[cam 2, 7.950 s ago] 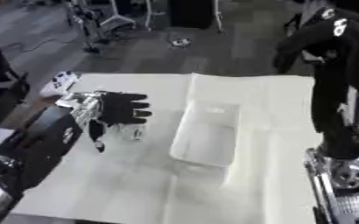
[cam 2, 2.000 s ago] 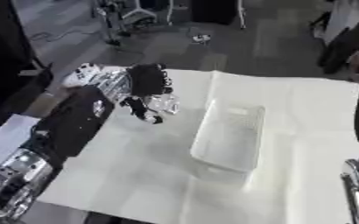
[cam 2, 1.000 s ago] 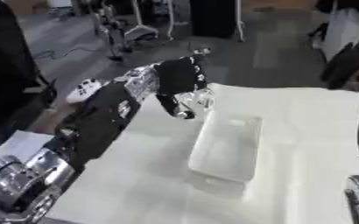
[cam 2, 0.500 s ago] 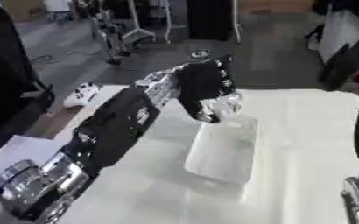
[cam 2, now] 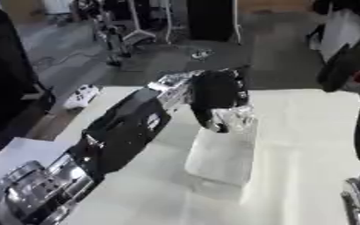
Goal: Pick up objects on the table and place them in the box.
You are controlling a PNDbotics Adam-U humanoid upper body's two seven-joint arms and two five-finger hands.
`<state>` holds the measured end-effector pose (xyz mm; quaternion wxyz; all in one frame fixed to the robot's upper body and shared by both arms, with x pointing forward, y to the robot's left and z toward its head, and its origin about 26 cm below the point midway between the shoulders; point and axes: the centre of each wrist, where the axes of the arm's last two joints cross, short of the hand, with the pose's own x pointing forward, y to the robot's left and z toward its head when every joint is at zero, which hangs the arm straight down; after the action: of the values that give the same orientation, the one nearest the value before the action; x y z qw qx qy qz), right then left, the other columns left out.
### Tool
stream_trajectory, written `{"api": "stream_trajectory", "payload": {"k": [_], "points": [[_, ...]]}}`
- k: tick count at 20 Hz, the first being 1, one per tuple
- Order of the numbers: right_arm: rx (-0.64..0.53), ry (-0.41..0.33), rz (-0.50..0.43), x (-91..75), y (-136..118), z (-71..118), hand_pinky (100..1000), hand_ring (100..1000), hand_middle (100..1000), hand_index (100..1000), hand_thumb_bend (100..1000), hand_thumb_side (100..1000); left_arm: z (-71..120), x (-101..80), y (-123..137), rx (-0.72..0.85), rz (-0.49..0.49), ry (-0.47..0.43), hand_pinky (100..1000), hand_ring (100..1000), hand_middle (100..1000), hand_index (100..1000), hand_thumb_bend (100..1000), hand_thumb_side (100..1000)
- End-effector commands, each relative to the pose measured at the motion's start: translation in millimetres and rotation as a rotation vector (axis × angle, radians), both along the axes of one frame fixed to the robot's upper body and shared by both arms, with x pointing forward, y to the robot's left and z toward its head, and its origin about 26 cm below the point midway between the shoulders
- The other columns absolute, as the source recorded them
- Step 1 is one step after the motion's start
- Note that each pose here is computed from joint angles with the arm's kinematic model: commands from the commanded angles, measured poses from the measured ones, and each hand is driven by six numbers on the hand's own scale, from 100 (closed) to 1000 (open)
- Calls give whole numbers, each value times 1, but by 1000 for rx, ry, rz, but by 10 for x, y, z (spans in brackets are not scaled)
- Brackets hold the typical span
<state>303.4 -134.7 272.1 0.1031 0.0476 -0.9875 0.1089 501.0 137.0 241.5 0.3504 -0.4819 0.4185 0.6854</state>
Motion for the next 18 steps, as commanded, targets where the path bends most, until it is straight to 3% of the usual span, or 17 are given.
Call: {"api": "stream_trajectory", "payload": {"k": [1, 7, 8, 9, 12, 15, 16, 17, 18], "points": [[4, -21, 15, -34, 15, 60, 322, 298, 359, 496, 423, 1000, 178, -27, 38, 71, -212, 231, 631, 304, 188, 433, 178, 1000], [-5, -17, 14, -32, 4, 52, 322, 298, 359, 496, 423, 1000, 213, -168, -116, 125, -308, 277, 632, 302, 190, 443, 175, 1000], [-6, -17, 14, -32, 4, 52, 322, 298, 359, 496, 423, 1000, 170, -199, -165, 146, -328, 285, 632, 302, 190, 443, 175, 1000], [-7, -17, 14, -32, 4, 52, 322, 298, 358, 496, 423, 1000, 120, -218, -187, 169, -336, 294, 688, 350, 241, 471, 165, 1000], [-9, -18, 15, -32, 5, 54, 321, 298, 358, 496, 423, 1000, -121, -198, -157, 257, -304, 340, 716, 385, 281, 494, 153, 1000], [-9, -18, 15, -32, 6, 54, 321, 298, 358, 496, 423, 1000, -432, -101, -5, 353, -175, 400, 798, 574, 533, 675, 177, 1000], [-8, -18, 16, -32, 7, 54, 321, 298, 358, 496, 423, 1000, -531, -64, 52, 380, -114, 419, 790, 558, 515, 664, 173, 1000], [-8, -18, 16, -33, 7, 55, 321, 298, 358, 496, 423, 1000, -600, -33, 98, 402, -61, 431, 892, 804, 782, 825, 232, 1000], [-6, -18, 16, -33, 8, 56, 321, 298, 358, 496, 423, 1000, -654, -3, 154, 427, 4, 438, 885, 786, 766, 811, 225, 1000]]}}
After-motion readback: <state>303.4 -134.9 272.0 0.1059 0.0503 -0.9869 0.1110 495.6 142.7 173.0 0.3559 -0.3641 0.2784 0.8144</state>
